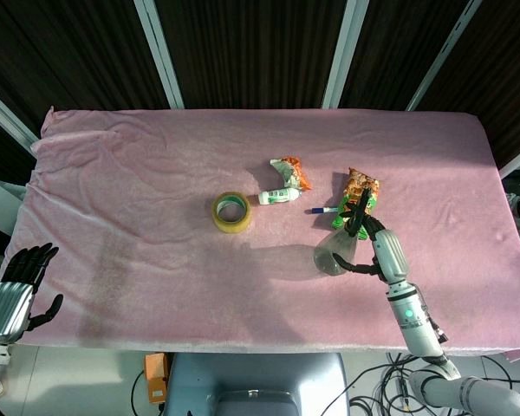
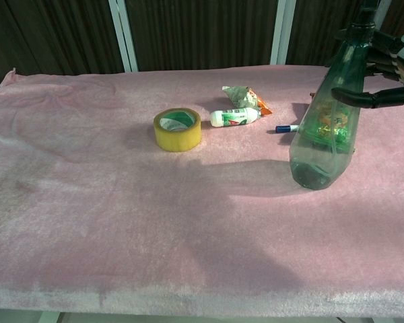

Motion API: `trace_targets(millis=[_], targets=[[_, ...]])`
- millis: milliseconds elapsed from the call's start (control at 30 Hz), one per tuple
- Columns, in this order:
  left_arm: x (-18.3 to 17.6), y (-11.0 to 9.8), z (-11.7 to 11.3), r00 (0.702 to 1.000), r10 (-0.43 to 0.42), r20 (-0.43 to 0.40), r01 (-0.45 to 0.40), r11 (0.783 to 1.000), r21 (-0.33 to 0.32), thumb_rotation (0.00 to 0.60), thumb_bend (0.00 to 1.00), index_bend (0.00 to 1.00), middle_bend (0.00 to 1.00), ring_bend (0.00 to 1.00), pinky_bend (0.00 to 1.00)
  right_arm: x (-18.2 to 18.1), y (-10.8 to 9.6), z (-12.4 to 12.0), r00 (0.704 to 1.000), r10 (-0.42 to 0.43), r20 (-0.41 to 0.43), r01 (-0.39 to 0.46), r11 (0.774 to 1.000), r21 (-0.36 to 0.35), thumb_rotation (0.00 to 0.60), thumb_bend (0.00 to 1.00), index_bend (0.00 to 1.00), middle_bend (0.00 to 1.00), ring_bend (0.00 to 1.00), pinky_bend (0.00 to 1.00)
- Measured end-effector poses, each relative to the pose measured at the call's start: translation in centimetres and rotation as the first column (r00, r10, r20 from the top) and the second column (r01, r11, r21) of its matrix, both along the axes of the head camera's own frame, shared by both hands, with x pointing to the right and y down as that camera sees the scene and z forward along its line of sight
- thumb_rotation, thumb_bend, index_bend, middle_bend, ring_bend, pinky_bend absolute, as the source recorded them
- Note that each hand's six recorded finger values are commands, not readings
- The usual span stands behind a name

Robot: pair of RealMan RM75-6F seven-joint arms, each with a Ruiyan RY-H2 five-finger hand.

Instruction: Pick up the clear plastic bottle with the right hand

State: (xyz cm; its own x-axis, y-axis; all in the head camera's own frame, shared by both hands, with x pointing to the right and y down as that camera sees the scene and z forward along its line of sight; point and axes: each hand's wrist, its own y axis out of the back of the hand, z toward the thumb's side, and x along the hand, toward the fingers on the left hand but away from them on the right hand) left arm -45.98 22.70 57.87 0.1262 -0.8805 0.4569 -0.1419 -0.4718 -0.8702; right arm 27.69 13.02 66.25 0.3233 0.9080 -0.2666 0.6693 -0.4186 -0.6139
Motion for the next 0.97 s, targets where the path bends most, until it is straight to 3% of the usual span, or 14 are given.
trace_targets(millis=[67,167,233,300,400,533,633,733,833,967], targets=[[0.0,0.0,-0.1,1.0,0.001,0.0,-0.001,1.0,0.003,0.6,0.39,0.0,0.03,0.01,0.05,0.4,0.3,-0.1,0.999,-0.014,-0.031,0.014,1.0,0.002,0.6,0.35,0.15,0.29,0.19,0.29],[0.1,0.0,-0.2,1.0,0.005,0.0,-0.005,1.0,0.005,0.6,0.39,0.0,0.03,0.01,0.05,1.1,0.6,-0.2,0.994,-0.05,-0.101,0.05,0.999,-0.007,0.6,0.35,0.04,0.15,0.07,0.21],[0.3,0.0,-0.2,1.0,0.014,-0.007,-0.014,1.0,0.003,0.6,0.39,0.0,0.03,0.01,0.05,1.8,0.9,-0.2,0.981,-0.09,-0.174,0.086,0.996,-0.029,0.6,0.35,0.0,0.03,0.0,0.09],[0.4,0.1,-0.2,1.0,0.025,-0.017,-0.025,1.0,0.001,0.6,0.39,0.0,0.03,0.01,0.05,2.4,1.2,-0.4,0.96,-0.13,-0.249,0.12,0.991,-0.056,0.6,0.35,0.0,0.0,0.0,0.01],[0.6,0.2,-0.5,0.999,0.038,-0.02,-0.037,0.999,0.013,0.6,0.39,0.0,0.03,0.01,0.05,3.7,2.0,-1.2,0.906,-0.184,-0.381,0.164,0.983,-0.085,0.6,0.35,0.0,0.0,0.0,0.0],[0.7,0.4,-1.0,0.999,0.048,-0.021,-0.047,0.998,0.038,0.6,0.39,0.0,0.03,0.01,0.05,5.8,4.4,-3.3,0.797,-0.219,-0.563,0.193,0.975,-0.106,0.6,0.34,0.0,0.0,0.0,0.0],[0.7,0.6,-1.2,0.999,0.048,-0.009,-0.048,0.998,0.049,0.6,0.39,0.0,0.03,0.01,0.05,7.9,6.9,-5.4,0.712,-0.189,-0.676,0.172,0.981,-0.092,0.6,0.33,0.0,0.0,0.0,0.05],[0.7,0.8,-1.2,0.999,0.048,0.008,-0.049,0.997,0.052,0.6,0.39,0.0,0.03,0.01,0.05,10.6,9.4,-7.6,0.649,-0.112,-0.752,0.109,0.993,-0.053,0.6,0.33,0.0,0.0,0.0,0.05],[0.7,0.8,-1.2,0.999,0.047,0.019,-0.048,0.997,0.057,0.6,0.39,0.0,0.03,0.0,0.05,12.3,11.1,-9.4,0.627,-0.054,-0.777,0.059,0.998,-0.022,0.6,0.33,0.0,0.0,0.0,0.04],[0.7,0.8,-1.1,0.999,0.042,0.027,-0.044,0.997,0.059,0.6,0.39,0.0,0.03,0.0,0.05,12.8,11.4,-10.0,0.631,-0.035,-0.775,0.048,0.999,-0.006,0.6,0.33,0.0,0.0,0.0,0.03]])
